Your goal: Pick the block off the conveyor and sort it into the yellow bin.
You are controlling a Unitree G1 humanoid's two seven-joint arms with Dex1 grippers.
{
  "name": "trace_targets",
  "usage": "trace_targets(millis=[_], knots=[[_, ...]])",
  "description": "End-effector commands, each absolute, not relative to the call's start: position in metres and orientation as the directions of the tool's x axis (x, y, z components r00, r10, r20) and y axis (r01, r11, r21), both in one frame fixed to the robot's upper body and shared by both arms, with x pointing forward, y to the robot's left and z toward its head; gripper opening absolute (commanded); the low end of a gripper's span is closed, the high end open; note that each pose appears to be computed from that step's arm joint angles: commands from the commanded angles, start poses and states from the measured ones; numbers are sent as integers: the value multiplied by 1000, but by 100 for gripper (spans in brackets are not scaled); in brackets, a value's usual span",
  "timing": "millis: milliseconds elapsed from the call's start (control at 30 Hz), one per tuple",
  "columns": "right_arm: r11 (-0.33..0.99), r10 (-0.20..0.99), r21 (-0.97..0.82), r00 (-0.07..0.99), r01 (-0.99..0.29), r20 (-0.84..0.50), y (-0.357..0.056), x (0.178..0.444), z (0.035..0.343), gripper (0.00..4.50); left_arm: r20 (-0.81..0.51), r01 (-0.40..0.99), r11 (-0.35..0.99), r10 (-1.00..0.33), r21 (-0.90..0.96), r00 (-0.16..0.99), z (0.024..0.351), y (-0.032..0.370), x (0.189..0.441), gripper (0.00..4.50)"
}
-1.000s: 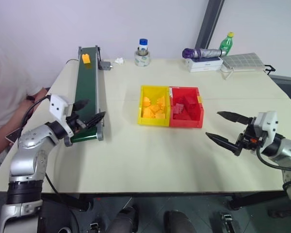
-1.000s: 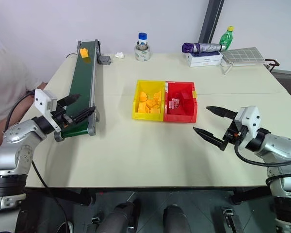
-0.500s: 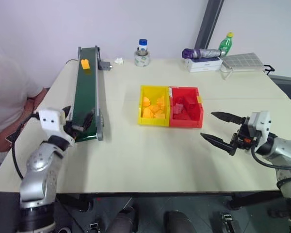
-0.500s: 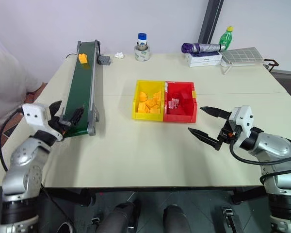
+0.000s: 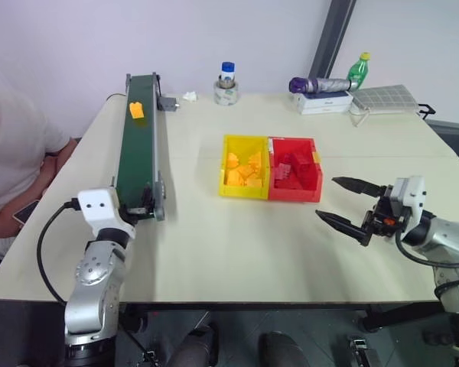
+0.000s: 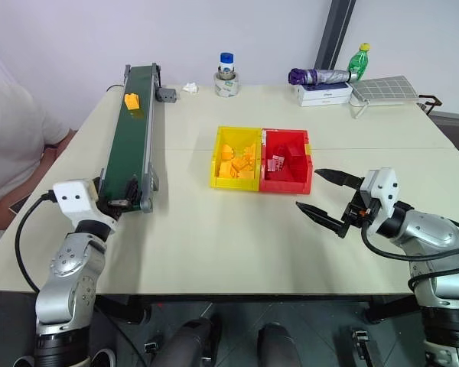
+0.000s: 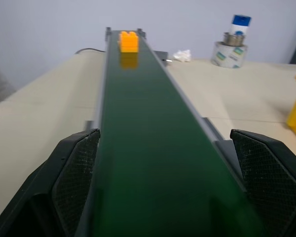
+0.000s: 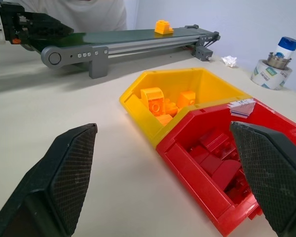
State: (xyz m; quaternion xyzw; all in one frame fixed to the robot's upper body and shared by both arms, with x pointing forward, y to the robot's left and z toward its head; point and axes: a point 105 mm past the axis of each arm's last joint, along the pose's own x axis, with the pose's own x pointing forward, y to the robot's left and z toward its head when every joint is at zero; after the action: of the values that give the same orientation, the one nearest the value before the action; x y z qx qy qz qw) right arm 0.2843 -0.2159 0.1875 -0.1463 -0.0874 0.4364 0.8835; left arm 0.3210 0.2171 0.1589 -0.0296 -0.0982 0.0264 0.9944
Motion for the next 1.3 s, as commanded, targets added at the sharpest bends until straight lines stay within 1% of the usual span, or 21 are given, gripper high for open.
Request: trace_targets(millis=[33,300,500,600,767,833,900,1033,1100,1300], knots=[[576,796,-379,603,-725,54,-217,278,200,450,235,-40,998,52,-56,971,172,216,325,446],[582,789,-379,612,-719,49,-218,276,199,450,241,-49,997,62,-58,968,181,213,336,446],[583,789,-378,613,-719,51,-217,277,199,450,174,-132,990,138,-40,975,181,221,352,446],[582,790,-379,611,-719,52,-216,277,199,450,118,-143,989,148,-48,982,181,222,367,446],[581,791,-380,609,-719,56,-214,277,200,450,103,-109,994,110,-14,989,201,219,393,446],[583,790,-381,611,-718,58,-214,277,200,450,76,-125,992,123,20,989,202,224,400,446],[585,789,-380,612,-717,58,-214,277,200,450,47,-126,992,125,4,991,203,226,410,446],[585,788,-378,613,-718,56,-215,278,200,450,76,-155,988,154,15,985,220,237,425,446],[584,788,-379,613,-718,56,-215,279,200,450,85,-147,989,144,29,986,225,236,429,446],[586,787,-380,615,-715,57,-215,279,201,450,49,-169,985,171,-38,984,213,233,435,446]])
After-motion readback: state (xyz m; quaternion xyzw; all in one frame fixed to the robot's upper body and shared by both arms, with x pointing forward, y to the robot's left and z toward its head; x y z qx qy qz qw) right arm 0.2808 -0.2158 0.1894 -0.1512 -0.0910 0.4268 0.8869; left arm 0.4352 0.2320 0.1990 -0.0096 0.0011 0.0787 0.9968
